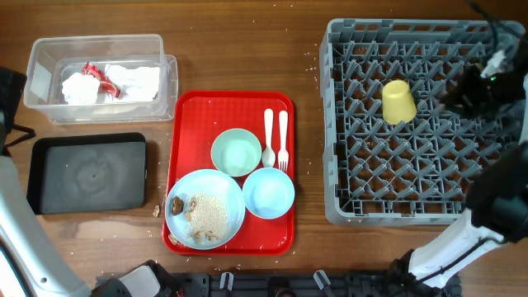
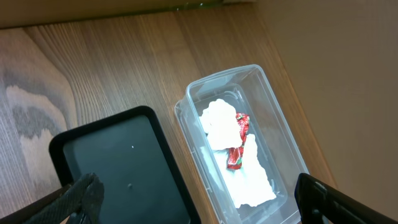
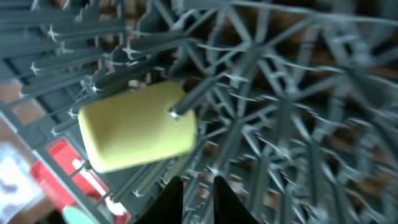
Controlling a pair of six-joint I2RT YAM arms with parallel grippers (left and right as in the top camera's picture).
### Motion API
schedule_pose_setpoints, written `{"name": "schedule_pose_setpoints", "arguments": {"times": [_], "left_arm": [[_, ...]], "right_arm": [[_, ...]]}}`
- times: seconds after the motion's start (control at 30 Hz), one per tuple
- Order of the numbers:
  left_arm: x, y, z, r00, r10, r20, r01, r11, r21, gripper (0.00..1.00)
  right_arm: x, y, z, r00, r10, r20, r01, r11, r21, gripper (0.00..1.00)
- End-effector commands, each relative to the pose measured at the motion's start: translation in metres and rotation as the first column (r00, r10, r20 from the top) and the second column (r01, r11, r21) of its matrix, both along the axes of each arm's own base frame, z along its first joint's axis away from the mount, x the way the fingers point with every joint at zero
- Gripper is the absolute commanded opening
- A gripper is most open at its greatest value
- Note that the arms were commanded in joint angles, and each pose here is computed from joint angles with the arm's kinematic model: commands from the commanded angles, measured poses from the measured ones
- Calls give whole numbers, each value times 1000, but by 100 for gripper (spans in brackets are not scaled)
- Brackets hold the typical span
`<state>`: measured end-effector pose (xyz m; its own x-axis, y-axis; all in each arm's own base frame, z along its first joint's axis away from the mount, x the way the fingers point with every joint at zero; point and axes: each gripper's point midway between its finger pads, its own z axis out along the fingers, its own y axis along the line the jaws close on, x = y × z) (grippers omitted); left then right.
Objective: Sort waste into correct bins and load items into the dishwasher rack
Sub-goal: 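Place the yellow cup upside down in the grey dish rack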
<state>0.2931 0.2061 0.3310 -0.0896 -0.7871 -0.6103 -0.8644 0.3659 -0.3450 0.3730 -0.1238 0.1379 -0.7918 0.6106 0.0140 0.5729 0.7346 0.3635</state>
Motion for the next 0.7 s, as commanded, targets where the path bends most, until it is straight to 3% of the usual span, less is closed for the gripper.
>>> {"name": "schedule_pose_setpoints", "arguments": {"times": [0.0,0.13,0.17,0.23,0.43,0.67], "left_arm": [[-1,2,-1,1000,12,2,-12,1000,-5,100],[-1,2,-1,1000,12,2,-12,1000,-5,100],[-1,2,-1,1000,12,2,-12,1000,-5,100],[-1,2,-1,1000,12,2,-12,1000,-5,100],[-1,2,-1,1000,12,2,-12,1000,-5,100],[-1,2,-1,1000,12,2,-12,1000,-5,100]], "right_arm": [[-10,-2,47,998,-30,63,39,989,-141,18],[29,97,73,924,292,247,-264,954,-139,17],[39,111,68,910,323,261,-289,944,-160,12],[56,126,44,937,289,197,-240,941,-238,4],[70,111,-22,967,251,36,-225,917,-330,4],[19,52,-11,984,47,-170,-121,881,-458,4]]}}
